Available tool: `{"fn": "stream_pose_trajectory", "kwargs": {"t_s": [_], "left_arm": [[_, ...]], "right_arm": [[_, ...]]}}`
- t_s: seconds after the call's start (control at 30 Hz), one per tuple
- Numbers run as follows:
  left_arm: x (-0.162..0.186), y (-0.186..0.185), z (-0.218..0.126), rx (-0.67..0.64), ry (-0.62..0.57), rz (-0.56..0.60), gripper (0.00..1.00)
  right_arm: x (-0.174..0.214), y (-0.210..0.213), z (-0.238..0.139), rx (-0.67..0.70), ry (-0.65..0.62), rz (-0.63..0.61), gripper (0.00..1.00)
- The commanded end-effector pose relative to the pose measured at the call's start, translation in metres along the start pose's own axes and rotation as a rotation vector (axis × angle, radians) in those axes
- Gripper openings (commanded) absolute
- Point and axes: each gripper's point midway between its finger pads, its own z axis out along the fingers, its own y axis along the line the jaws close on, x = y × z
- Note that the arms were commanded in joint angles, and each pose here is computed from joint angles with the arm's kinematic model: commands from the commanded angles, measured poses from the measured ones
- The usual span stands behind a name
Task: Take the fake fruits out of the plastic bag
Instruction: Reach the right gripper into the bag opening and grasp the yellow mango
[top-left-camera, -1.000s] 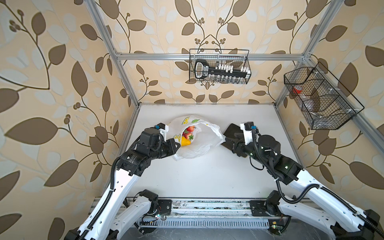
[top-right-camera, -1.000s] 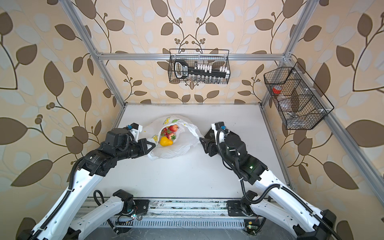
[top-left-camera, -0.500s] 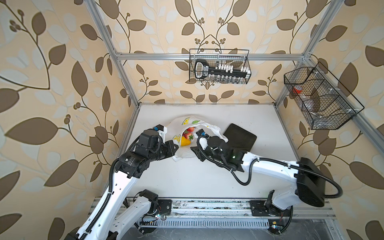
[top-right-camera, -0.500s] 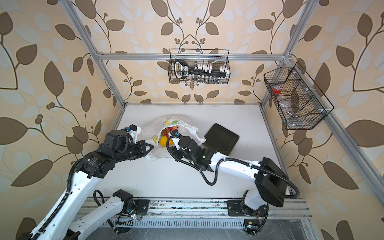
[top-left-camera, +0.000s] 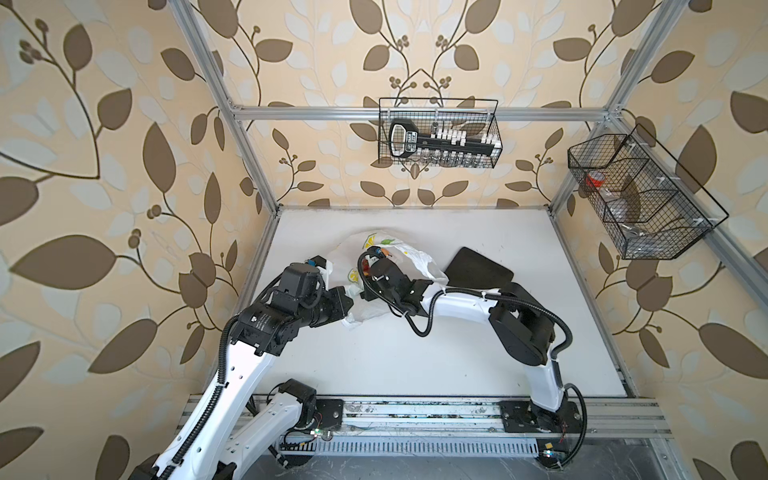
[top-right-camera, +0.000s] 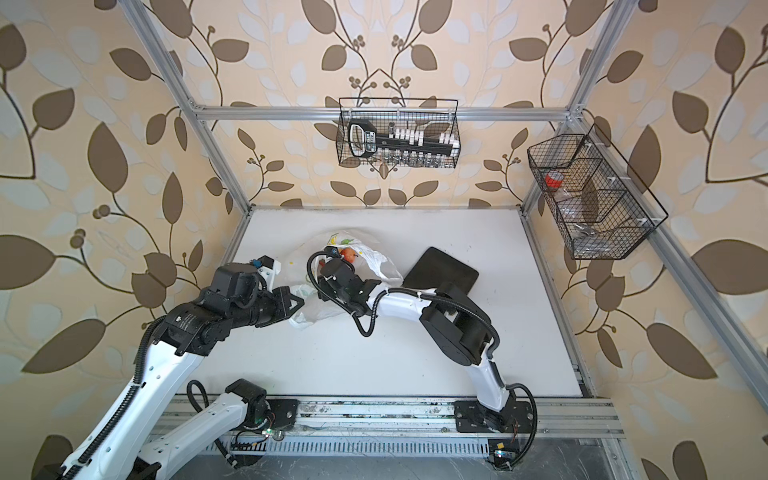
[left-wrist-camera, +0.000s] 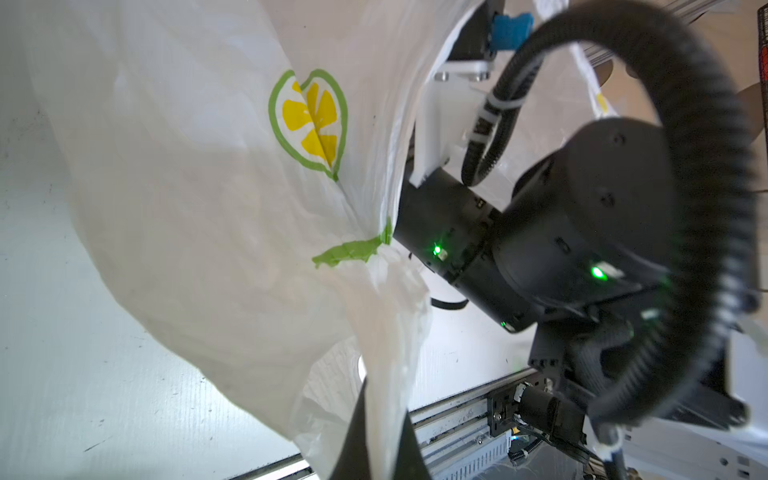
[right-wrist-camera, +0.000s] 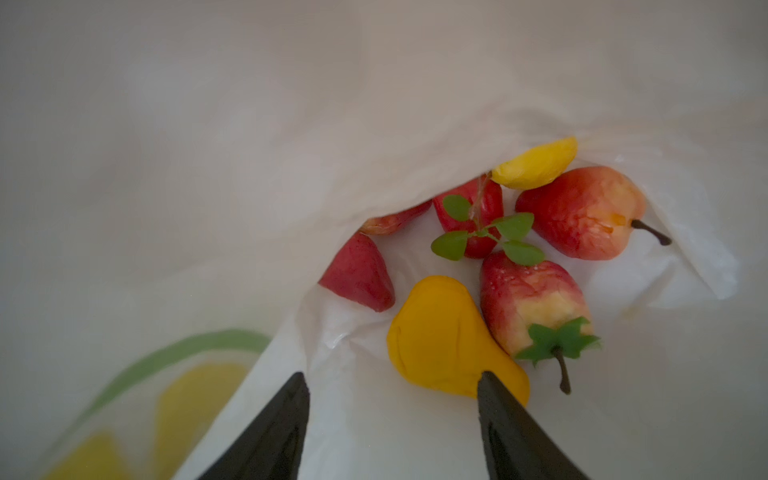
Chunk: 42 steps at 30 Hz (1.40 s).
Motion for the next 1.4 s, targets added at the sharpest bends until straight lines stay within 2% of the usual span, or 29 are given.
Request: {"fn": "stream_pose_trajectory", "kwargs": {"t_s": [0.0,0.17,0.53,0.67,0.77,0.97,1.17,1.37], "left_arm": [[-0.001,-0.002,-0.004,-0.004,-0.003,0.001,0.0],[-0.001,-0.002,-0.003,-0.007,0.005,-0.005,0.0],[-0.005,-0.004,-0.003,-0.013,0.005,-0.008,0.0],[-0.007,-0.004,-0.003,-0.018,-0.003,-0.007,0.0],[-0.009,-0.005,-0.003,-0.02,-0.007,-0.005,0.0],[-0.012,-0.005,-0.003,-0.025,-0.018,-0.01,0.0],[-0.015,0.0,-0.002,-0.046,-0.036,-0.043,0.0],[-0.015,0.004,0.003,-0.054,-0.049,-0.106,0.0]], "right_arm": [[0.007,-0.013,0.021,0.059,0.03,0.045,0.68],[0.019,-0.019,0.043,0.085,0.062,-0.01,0.73],[0.035,-0.007,0.072,0.023,0.101,-0.193,0.87],[0.045,-0.006,0.08,0.011,0.127,-0.261,0.88],[0.051,-0.008,0.082,0.006,0.144,-0.308,0.84],[0.052,-0.014,0.081,0.033,0.153,-0.368,0.69],[0.026,-0.003,0.064,0.012,0.108,-0.374,0.44],[0.006,0.008,0.031,-0.044,0.071,-0.319,0.4]]}}
